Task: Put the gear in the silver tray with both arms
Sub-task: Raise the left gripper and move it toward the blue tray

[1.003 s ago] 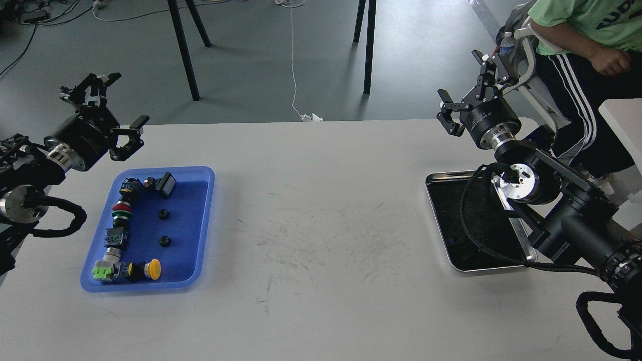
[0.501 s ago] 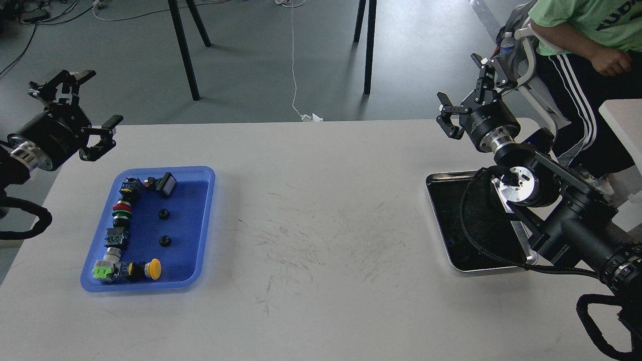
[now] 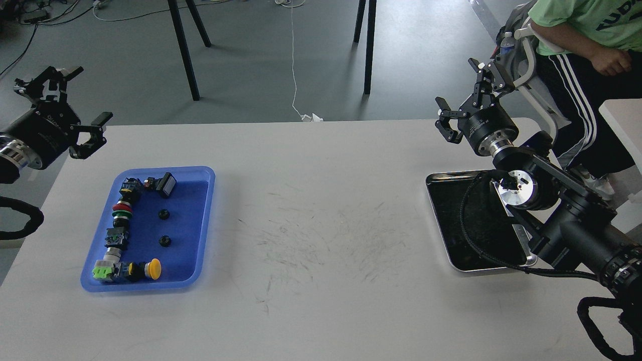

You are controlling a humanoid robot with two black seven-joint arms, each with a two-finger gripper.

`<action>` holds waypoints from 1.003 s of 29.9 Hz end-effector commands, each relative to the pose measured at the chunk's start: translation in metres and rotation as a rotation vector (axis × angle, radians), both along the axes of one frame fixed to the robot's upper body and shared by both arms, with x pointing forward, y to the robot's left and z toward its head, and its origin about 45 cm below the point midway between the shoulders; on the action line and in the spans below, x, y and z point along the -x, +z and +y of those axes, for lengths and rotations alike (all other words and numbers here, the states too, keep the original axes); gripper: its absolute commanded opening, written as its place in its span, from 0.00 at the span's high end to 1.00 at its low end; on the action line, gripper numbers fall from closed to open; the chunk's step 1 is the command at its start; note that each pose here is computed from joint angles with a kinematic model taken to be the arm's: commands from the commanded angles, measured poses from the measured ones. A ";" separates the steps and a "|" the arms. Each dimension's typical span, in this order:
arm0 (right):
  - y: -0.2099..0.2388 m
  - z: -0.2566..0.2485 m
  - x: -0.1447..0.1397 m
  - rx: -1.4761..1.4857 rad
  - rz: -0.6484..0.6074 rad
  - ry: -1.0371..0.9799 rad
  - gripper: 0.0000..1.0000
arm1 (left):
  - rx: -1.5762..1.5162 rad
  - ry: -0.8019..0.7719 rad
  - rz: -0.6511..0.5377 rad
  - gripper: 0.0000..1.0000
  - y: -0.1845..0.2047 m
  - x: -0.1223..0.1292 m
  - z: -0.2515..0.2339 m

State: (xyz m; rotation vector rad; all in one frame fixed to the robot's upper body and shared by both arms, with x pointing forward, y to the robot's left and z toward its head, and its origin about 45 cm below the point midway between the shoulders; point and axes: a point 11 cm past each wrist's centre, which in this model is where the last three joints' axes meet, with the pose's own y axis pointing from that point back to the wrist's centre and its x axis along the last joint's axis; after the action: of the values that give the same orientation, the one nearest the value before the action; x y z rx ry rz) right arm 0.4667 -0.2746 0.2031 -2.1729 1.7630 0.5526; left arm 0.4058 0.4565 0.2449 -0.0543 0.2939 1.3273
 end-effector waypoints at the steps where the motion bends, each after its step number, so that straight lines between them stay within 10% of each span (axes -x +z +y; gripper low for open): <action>1: -0.001 0.000 0.000 -0.001 0.001 0.001 0.01 | -0.018 0.009 0.018 0.02 -0.001 0.004 0.007; 12: -0.003 -0.001 0.002 -0.001 0.004 0.000 0.01 | -0.028 -0.011 0.044 0.02 -0.009 0.005 0.002; 30: -0.006 -0.003 0.004 -0.002 0.009 -0.003 0.01 | -0.698 -0.514 0.013 0.02 0.034 0.034 -0.044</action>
State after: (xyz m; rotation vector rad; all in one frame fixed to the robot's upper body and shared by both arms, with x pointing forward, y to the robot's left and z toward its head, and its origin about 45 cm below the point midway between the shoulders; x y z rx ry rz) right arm 0.4630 -0.2788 0.1978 -2.1694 1.7710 0.5619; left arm 0.3700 0.4137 0.2597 0.5615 -0.0802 0.8834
